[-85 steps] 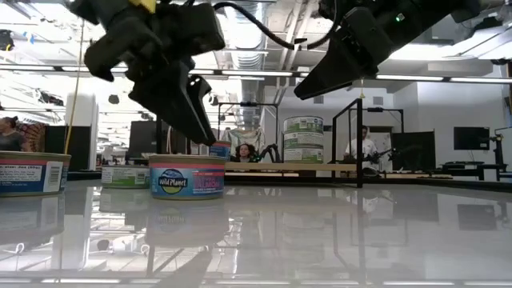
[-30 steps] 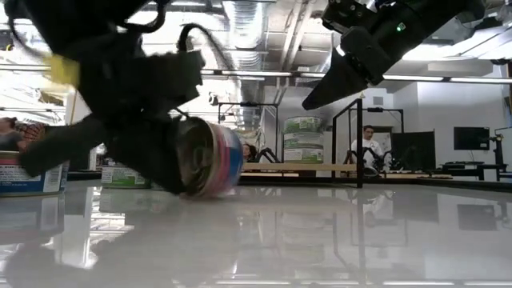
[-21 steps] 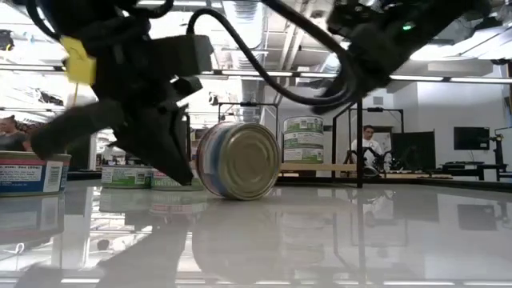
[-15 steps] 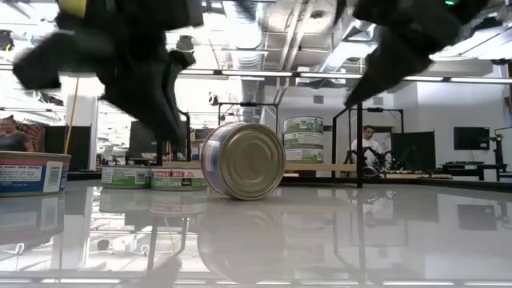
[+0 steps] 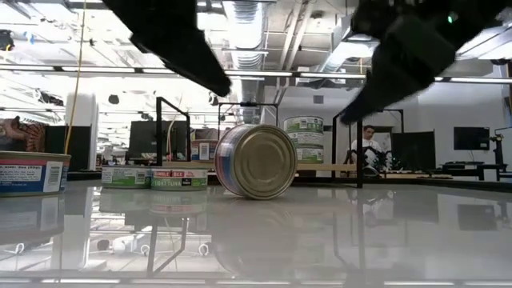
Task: Stack canned seafood by type on shelf
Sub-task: Stack the blue pink tuna can on top of the blue pink tuna can on the shelf
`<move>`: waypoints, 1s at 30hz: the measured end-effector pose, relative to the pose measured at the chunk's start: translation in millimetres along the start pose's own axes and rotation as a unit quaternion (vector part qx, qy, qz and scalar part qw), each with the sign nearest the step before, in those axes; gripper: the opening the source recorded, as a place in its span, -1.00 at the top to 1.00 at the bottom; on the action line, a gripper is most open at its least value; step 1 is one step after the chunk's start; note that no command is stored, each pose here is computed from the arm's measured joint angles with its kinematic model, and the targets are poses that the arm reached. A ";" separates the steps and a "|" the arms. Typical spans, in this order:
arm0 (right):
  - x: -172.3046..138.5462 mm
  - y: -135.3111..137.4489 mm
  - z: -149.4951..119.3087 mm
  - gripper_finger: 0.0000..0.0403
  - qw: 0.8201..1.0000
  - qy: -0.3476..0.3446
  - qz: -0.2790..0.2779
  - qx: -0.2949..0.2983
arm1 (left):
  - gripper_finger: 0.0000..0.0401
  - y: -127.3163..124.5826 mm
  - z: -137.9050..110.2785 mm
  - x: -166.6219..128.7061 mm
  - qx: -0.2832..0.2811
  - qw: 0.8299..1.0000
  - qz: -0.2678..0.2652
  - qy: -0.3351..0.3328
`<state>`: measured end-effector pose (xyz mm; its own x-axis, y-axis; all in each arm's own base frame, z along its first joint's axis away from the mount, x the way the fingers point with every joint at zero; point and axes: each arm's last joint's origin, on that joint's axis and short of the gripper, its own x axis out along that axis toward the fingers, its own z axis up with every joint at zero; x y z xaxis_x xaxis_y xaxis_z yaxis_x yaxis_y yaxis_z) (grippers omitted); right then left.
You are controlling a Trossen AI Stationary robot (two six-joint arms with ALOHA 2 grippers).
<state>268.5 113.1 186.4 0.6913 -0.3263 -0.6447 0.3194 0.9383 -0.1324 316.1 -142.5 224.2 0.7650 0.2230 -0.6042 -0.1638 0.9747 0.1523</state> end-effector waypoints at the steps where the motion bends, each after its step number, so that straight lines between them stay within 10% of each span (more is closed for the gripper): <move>1: 3.5 2.0 -2.7 -0.47 1.000 0.008 0.003 -0.006 | -0.29 0.8 0.6 2.8 -0.005 1.000 -0.001 -0.002; 12: 38.6 12.6 -20.2 -0.47 0.999 0.038 -0.006 -0.034 | -0.90 26.0 -3.8 50.5 -0.092 0.995 0.000 0.035; 30: 24.2 11.6 -7.7 -0.47 1.000 0.005 0.012 -0.016 | -0.37 37.1 -9.6 60.7 -0.047 0.995 -0.024 0.079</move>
<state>283.9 116.9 163.5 0.6922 -0.3028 -0.6551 0.2816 0.9491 -0.1412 350.5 -92.5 185.7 0.6674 0.1684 -0.7254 -0.1925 0.9800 0.0505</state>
